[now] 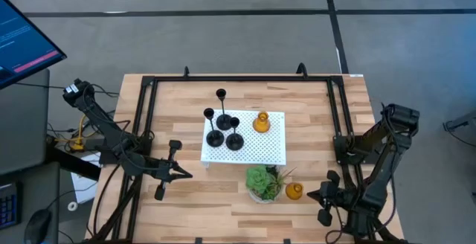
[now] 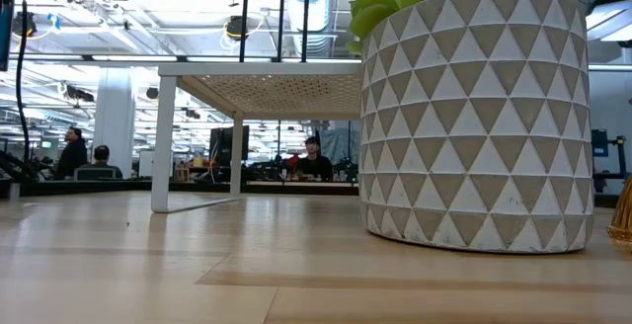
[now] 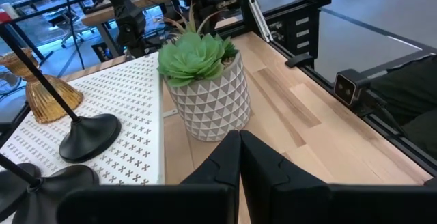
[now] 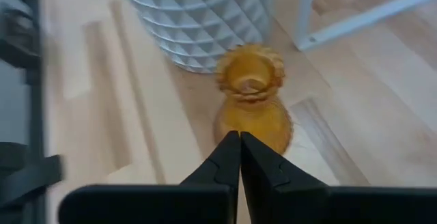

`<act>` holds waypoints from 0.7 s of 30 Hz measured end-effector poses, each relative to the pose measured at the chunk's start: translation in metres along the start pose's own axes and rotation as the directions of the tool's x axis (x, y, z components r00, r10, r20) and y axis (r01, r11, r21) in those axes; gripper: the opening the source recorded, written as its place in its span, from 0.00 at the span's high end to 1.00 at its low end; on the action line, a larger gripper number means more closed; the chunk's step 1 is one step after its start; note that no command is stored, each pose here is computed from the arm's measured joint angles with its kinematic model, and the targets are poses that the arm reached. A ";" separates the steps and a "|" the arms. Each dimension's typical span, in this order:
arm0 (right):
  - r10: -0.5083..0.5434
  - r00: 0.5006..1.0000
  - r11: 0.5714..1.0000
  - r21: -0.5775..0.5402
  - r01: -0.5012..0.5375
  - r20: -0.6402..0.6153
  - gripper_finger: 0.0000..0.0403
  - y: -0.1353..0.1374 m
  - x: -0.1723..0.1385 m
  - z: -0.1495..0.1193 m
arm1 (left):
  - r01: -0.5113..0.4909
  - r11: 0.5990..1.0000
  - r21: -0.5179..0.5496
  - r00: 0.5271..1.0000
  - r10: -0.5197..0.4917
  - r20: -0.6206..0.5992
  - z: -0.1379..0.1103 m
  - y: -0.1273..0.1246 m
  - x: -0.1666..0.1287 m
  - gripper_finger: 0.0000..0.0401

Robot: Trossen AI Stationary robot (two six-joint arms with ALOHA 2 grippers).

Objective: Pick & Place candle stick holders
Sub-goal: Put the orange transparent candle holder on the shelf

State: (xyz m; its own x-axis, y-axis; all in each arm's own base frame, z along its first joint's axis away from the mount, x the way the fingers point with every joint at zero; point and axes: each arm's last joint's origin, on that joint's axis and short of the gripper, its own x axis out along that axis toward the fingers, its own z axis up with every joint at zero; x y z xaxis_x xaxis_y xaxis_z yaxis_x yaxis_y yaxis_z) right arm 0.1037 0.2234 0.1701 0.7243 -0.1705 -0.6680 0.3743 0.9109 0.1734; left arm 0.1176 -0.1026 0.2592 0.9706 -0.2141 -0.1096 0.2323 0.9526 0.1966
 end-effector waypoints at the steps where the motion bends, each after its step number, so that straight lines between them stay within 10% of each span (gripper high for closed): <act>1: -0.013 1.000 1.000 0.001 0.013 -0.020 0.98 0.000 0.002 0.001 | 0.000 1.000 0.000 1.000 0.000 0.001 0.000 0.000 0.000 0.98; 21: -0.076 0.992 0.994 0.075 0.084 -0.099 0.30 0.001 0.037 0.031 | 0.000 1.000 -0.003 1.000 0.000 0.004 0.001 0.000 0.000 0.98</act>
State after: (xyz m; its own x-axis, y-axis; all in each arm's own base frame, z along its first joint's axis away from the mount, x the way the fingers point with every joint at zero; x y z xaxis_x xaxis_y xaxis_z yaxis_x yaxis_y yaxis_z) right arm 0.1487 0.2061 0.1680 0.6328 -0.2016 -0.7476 0.4765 0.8625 0.1707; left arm 0.1176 -0.1027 0.2597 0.9710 -0.2145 -0.1059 0.2317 0.9533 0.1938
